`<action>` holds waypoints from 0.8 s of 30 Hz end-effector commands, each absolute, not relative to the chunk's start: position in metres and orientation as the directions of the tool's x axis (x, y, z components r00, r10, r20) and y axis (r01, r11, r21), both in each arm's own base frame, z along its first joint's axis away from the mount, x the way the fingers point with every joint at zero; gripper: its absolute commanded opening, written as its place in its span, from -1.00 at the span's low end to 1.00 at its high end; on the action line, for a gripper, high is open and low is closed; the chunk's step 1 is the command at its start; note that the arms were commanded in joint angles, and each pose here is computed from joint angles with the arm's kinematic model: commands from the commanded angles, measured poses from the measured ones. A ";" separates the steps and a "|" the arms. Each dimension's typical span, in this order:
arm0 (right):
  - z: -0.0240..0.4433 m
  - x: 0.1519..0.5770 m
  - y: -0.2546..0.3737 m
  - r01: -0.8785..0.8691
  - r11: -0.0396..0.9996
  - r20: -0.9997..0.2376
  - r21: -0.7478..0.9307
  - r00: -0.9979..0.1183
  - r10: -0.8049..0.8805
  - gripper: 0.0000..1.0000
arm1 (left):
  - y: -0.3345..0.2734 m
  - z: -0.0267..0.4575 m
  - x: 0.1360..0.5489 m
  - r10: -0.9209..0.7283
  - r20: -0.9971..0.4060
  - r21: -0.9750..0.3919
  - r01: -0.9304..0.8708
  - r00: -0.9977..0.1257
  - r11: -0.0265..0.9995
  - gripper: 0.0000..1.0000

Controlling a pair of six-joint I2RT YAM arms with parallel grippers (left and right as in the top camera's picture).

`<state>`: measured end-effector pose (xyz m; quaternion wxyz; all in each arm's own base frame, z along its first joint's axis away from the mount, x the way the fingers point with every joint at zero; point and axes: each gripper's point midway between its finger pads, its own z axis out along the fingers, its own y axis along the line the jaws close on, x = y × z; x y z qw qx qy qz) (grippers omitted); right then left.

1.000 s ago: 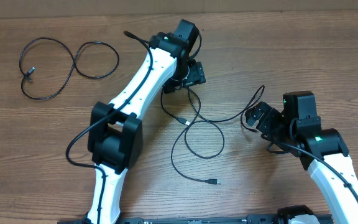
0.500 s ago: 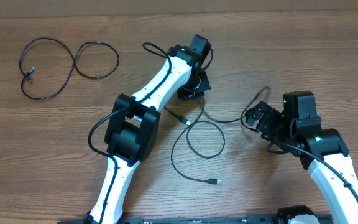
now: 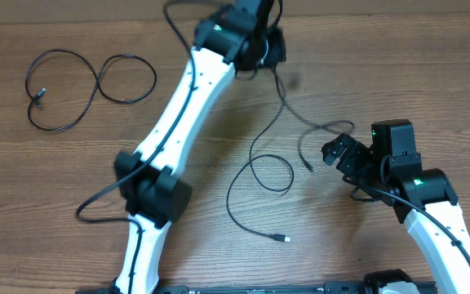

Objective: Untangle cables
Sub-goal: 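Reach the left gripper to the center cable and pull it upward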

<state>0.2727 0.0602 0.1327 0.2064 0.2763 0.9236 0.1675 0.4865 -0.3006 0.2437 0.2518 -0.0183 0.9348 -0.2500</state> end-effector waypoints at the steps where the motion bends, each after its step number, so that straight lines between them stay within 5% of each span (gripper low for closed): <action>1: 0.142 0.277 0.063 0.422 0.793 -0.306 0.440 -0.760 0.574 0.99 | -0.301 0.301 0.479 -0.153 -0.555 -0.502 0.183 -0.817 0.846 -0.92; 13: 0.142 0.277 0.063 0.422 0.793 -0.306 0.440 -0.760 0.574 1.00 | -0.307 0.304 0.463 -0.095 -0.548 -0.488 0.225 -0.831 0.843 -0.92; 24: 0.142 0.277 0.063 0.422 0.793 -0.306 0.440 -0.760 0.574 1.00 | -0.187 0.420 0.460 -0.215 -0.799 -0.310 0.078 -0.561 0.948 -0.91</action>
